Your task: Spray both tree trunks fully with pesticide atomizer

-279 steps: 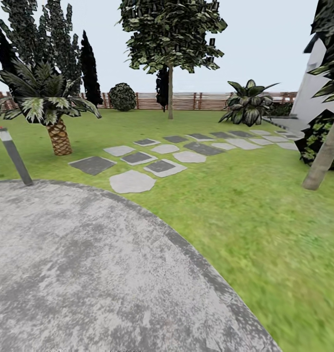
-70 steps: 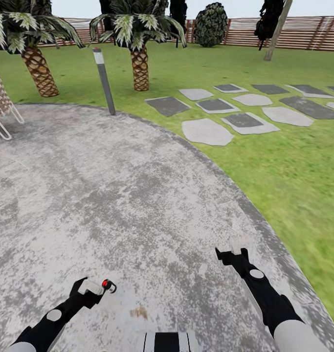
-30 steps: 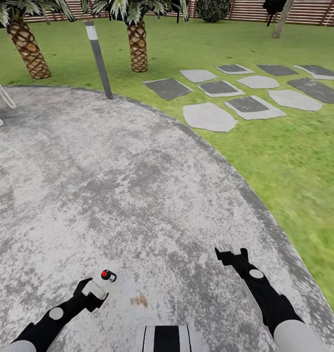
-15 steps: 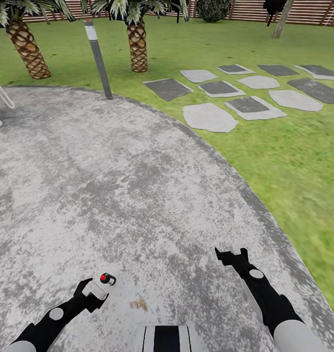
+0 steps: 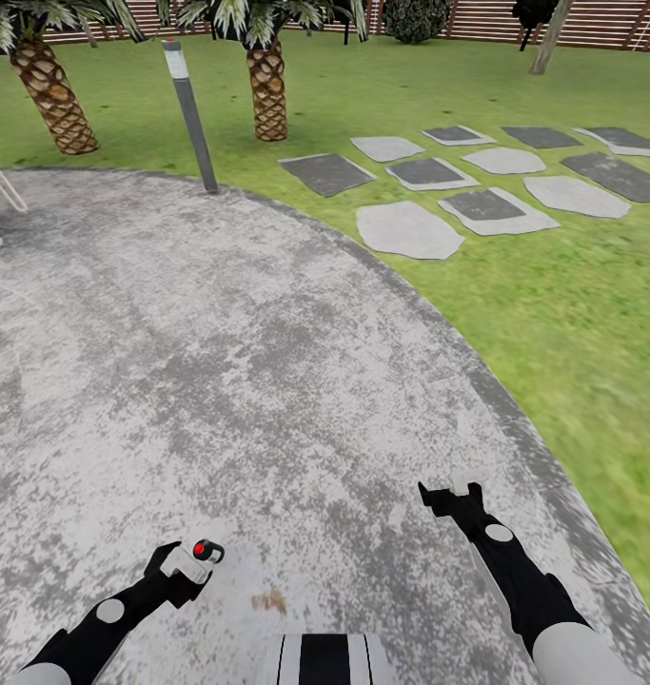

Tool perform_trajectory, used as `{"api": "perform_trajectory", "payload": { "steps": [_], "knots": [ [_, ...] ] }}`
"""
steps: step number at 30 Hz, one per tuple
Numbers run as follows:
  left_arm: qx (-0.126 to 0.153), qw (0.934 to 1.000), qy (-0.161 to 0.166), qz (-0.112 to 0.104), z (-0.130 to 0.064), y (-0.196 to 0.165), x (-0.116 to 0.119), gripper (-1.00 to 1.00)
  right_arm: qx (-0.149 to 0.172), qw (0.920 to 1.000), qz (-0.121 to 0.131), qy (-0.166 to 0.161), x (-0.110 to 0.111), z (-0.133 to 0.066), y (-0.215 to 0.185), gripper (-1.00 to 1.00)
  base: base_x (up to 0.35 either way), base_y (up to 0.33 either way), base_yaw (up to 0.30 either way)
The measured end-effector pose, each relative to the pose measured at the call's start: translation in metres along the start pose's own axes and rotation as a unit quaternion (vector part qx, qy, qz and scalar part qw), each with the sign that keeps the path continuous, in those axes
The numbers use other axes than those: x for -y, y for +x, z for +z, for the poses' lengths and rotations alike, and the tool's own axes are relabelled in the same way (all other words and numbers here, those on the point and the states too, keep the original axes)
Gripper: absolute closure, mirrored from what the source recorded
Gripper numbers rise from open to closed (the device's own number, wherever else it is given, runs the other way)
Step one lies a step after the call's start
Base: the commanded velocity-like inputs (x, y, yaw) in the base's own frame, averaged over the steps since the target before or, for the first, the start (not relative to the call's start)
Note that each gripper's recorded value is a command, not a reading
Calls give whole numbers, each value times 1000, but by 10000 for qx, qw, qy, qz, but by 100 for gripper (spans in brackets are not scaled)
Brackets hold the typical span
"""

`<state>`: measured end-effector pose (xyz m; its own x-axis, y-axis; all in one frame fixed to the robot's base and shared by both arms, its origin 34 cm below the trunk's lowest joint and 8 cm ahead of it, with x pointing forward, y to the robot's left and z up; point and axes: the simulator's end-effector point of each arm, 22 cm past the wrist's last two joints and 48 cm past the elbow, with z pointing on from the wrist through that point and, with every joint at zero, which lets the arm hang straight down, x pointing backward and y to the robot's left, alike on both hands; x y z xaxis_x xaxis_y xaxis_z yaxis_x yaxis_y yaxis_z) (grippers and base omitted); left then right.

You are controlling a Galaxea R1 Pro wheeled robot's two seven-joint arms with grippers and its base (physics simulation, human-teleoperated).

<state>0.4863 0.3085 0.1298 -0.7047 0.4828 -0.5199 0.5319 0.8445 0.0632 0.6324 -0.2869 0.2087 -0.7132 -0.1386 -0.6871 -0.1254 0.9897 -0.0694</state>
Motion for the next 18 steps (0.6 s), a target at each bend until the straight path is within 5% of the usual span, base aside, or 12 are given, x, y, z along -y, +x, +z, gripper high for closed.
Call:
{"api": "perform_trajectory", "payload": {
  "steps": [18],
  "knots": [
    [20, 10000, 17, -6, 1, -2, 3, -100, 0, 10000, 6, 5, 0, 0, 0, -100, 33, 0, 0]
  ]
}}
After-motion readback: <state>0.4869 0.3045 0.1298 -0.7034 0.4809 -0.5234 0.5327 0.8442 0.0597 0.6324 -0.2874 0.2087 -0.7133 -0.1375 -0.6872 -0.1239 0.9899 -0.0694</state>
